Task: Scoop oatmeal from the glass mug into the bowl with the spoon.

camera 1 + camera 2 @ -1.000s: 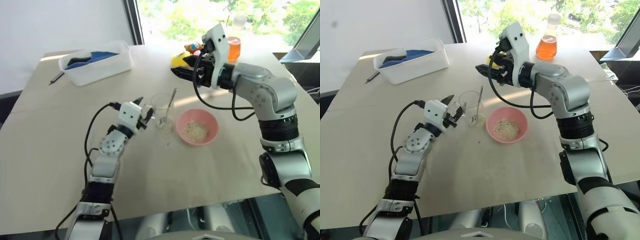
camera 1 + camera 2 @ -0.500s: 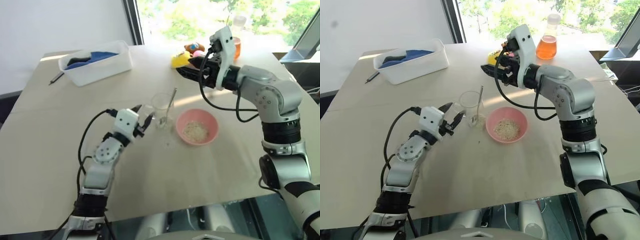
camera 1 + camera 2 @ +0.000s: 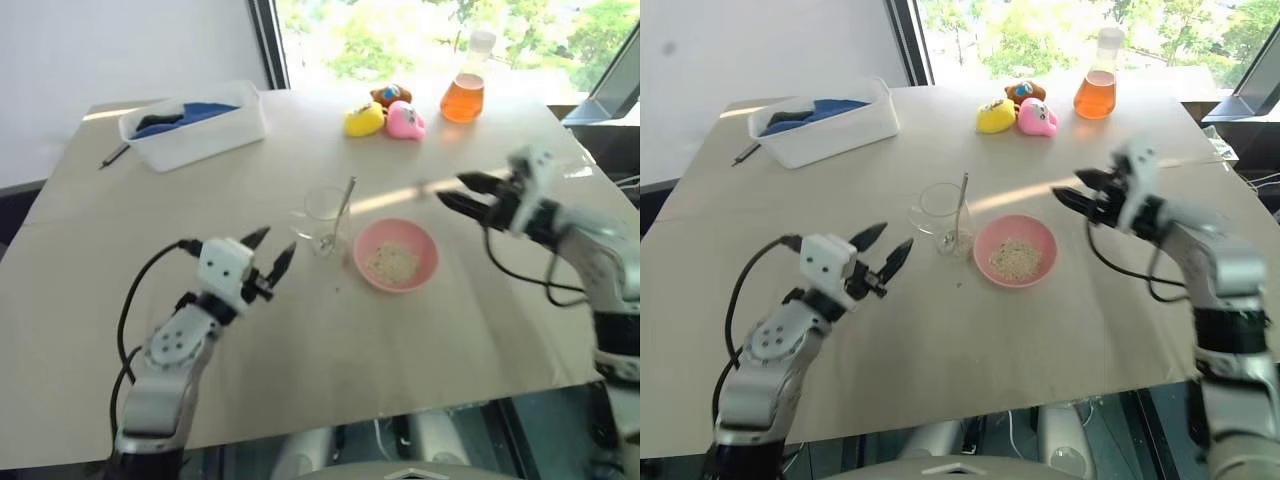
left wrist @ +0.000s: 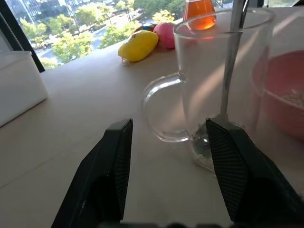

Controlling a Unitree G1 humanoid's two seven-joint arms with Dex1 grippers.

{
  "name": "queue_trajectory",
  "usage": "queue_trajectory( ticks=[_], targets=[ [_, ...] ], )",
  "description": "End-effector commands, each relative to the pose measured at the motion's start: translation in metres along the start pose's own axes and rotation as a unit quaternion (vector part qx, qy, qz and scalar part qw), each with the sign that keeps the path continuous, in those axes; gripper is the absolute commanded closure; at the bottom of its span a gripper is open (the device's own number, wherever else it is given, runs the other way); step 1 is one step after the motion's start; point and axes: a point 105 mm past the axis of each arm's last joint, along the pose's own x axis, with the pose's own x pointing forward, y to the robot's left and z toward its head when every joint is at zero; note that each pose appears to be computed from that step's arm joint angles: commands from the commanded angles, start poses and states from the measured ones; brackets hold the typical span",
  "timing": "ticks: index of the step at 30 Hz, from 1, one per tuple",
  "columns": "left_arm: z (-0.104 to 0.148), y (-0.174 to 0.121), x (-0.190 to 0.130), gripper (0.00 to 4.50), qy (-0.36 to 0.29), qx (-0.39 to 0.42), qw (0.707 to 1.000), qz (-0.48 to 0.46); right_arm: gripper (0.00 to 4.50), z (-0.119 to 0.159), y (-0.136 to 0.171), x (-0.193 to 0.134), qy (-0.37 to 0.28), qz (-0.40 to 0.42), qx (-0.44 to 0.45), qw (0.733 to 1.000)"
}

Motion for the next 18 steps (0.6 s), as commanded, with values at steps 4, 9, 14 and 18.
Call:
queue_trajectory(
  ticks=[4, 9, 14, 18],
  targets=[
    [-0.024, -0.009, -0.033, 1.91, 0.054, -0.028, 0.998, -0.009, 1.31, -0.046, 0.01, -0.044, 0.014, 0.016, 0.014, 1.0],
    [-0.048, -0.013, -0.046, 1.91, 0.084, -0.049, 0.995, -0.003, 1.31, -0.093, 0.017, -0.062, 0.051, 0.029, 0.008, 0.998],
    [-0.055, -0.011, -0.045, 1.91, 0.079, -0.052, 0.995, 0.008, 1.31, -0.116, 0.027, -0.071, 0.066, 0.045, 0.009, 0.997],
    [-0.057, -0.011, -0.045, 1.91, 0.08, -0.054, 0.995, 0.009, 1.31, -0.113, 0.023, -0.07, 0.051, 0.036, 0.002, 0.998]
  ],
)
